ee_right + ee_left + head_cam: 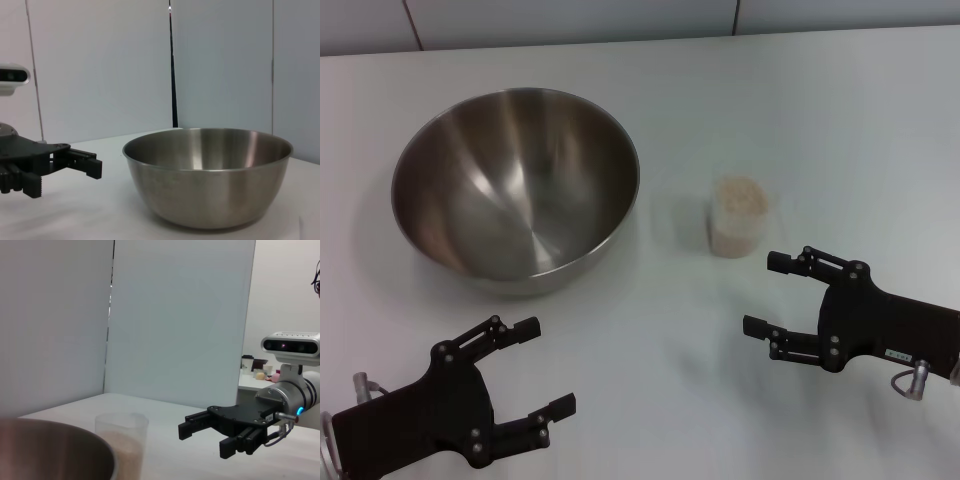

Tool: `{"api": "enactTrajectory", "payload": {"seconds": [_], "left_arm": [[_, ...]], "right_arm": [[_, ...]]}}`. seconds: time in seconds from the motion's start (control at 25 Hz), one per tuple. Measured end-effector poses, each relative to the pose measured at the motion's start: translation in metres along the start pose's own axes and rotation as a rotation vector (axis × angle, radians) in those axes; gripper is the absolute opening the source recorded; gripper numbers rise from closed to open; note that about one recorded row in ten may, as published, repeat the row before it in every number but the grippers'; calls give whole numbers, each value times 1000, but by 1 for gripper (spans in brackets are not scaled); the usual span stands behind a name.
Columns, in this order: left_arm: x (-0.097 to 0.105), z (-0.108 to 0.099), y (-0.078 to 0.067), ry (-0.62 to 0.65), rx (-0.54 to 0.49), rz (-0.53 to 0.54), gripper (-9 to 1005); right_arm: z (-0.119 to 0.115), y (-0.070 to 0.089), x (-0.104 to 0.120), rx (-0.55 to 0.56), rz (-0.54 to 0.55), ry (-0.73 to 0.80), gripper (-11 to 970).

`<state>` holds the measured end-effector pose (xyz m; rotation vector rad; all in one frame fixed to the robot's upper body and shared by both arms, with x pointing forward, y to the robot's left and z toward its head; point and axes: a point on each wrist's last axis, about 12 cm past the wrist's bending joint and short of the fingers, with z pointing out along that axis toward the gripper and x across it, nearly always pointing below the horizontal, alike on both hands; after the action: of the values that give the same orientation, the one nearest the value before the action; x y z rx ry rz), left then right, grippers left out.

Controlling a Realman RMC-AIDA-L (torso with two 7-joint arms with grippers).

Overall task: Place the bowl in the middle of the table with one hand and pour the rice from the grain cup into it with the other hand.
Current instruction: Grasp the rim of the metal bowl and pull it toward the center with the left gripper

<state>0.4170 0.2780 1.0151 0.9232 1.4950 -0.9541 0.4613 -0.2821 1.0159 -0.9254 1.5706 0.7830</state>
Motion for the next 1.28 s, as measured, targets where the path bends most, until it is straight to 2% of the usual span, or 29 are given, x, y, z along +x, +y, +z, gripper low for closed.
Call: {"api": "enactTrajectory", "payload": {"seconds": [1.04, 1.28], "left_arm": [[-1, 1, 0, -6, 2, 1, 867], [-7, 0, 1, -56, 6, 8, 866]], "right_arm": [[-2, 0, 1, 4, 1, 2, 821], [-2, 0, 1, 5, 0, 2, 821]]}}
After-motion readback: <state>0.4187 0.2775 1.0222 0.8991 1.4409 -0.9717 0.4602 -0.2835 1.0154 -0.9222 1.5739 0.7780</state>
